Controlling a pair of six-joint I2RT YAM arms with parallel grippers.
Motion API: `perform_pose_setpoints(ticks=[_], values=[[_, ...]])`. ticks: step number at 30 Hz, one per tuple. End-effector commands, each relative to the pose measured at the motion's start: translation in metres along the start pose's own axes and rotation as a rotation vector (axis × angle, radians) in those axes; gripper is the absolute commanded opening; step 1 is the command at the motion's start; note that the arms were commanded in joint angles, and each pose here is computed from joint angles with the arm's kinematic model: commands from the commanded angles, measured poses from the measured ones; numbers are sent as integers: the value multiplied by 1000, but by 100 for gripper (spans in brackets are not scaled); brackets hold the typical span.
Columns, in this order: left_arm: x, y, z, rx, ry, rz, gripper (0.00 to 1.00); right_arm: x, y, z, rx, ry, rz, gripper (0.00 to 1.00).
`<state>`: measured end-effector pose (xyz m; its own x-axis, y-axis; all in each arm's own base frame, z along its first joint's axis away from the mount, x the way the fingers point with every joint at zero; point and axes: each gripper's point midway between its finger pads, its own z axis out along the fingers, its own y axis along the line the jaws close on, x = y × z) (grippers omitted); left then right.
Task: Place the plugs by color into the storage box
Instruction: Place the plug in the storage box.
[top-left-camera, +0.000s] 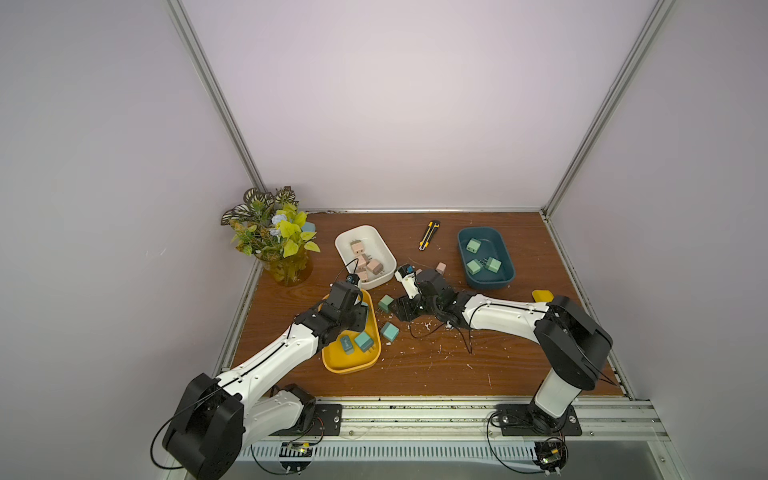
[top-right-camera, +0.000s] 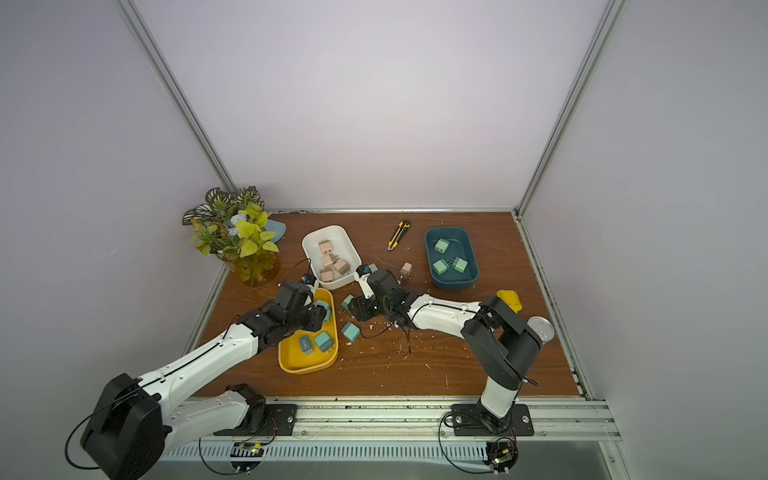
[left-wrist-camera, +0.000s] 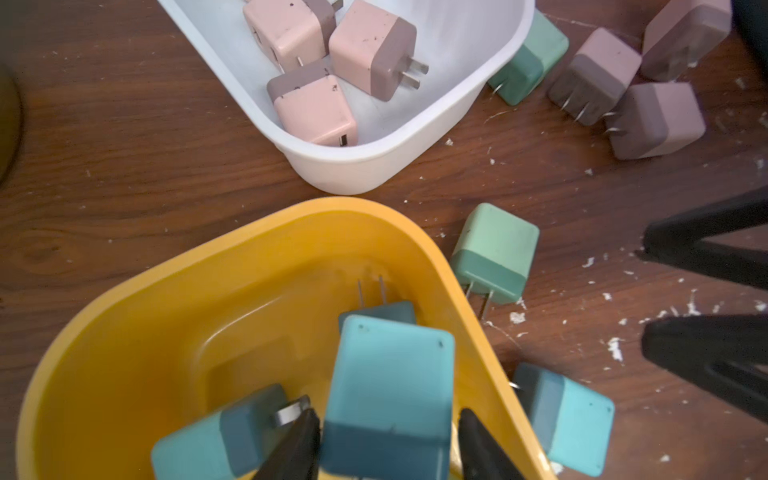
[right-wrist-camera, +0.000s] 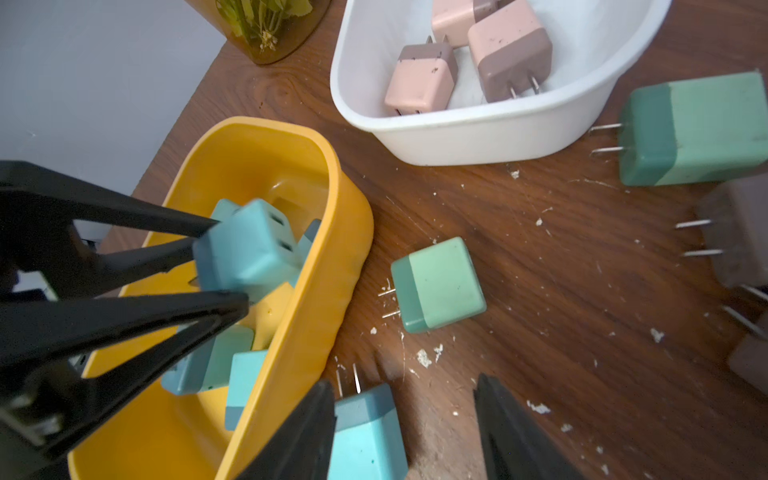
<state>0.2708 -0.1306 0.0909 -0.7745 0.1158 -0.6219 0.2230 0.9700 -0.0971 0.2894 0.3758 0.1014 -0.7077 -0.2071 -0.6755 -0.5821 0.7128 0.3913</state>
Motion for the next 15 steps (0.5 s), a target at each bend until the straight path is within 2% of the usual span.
perform_pose_setpoints(ticks=[1,6,15], values=[[-4,6,-2,-26,-12,-16,66,-14,7,0,6,-24,-27,61],[-10,9,-4,-41,-35,-17,77,-14,9,0,15,-27,-42,63],[-21,1,-7,-1,-76,-4,78,-13,-1,-11,84,-35,-109,63]])
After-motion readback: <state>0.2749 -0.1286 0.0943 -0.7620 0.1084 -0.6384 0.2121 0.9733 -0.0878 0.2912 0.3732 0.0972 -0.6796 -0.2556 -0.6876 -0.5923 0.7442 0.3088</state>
